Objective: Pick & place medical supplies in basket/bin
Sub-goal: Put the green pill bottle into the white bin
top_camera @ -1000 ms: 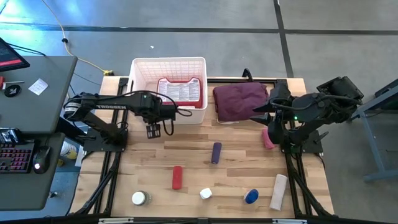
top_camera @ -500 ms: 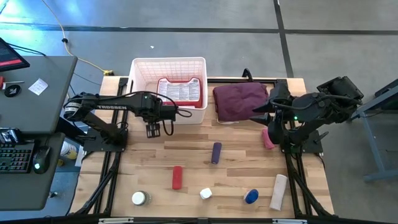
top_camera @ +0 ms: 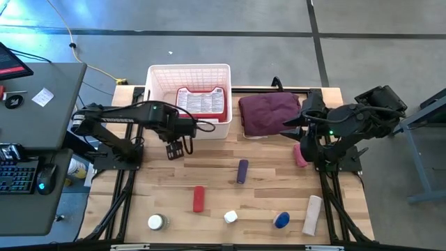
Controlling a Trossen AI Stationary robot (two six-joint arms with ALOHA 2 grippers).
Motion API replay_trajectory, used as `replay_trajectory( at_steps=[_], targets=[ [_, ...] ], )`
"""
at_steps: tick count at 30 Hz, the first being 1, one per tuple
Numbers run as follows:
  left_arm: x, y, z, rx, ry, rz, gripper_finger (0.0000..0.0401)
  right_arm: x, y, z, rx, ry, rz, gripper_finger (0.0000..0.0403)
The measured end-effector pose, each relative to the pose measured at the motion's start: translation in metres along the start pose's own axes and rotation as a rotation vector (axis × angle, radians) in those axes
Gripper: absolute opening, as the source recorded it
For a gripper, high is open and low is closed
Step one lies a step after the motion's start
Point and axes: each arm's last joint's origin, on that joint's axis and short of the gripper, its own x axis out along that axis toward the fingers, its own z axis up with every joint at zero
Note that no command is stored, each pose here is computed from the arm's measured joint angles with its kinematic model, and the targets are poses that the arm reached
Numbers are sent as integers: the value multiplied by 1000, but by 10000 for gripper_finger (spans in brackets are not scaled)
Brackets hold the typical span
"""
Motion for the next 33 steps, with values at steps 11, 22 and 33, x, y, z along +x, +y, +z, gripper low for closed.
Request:
replay_trajectory(
  at_steps=[11,22,33],
  targets=[
    [-55,-21,-3,-268,-163,-183,277,34,9,2,56,90,-42,139],
    [-67,-73,-47,83,-19,-357,277,60,12,4,34,178,-30,139],
    [-80,-117,-101,384,-49,-374,277,67,11,11,92,106,-84,139]
  ],
)
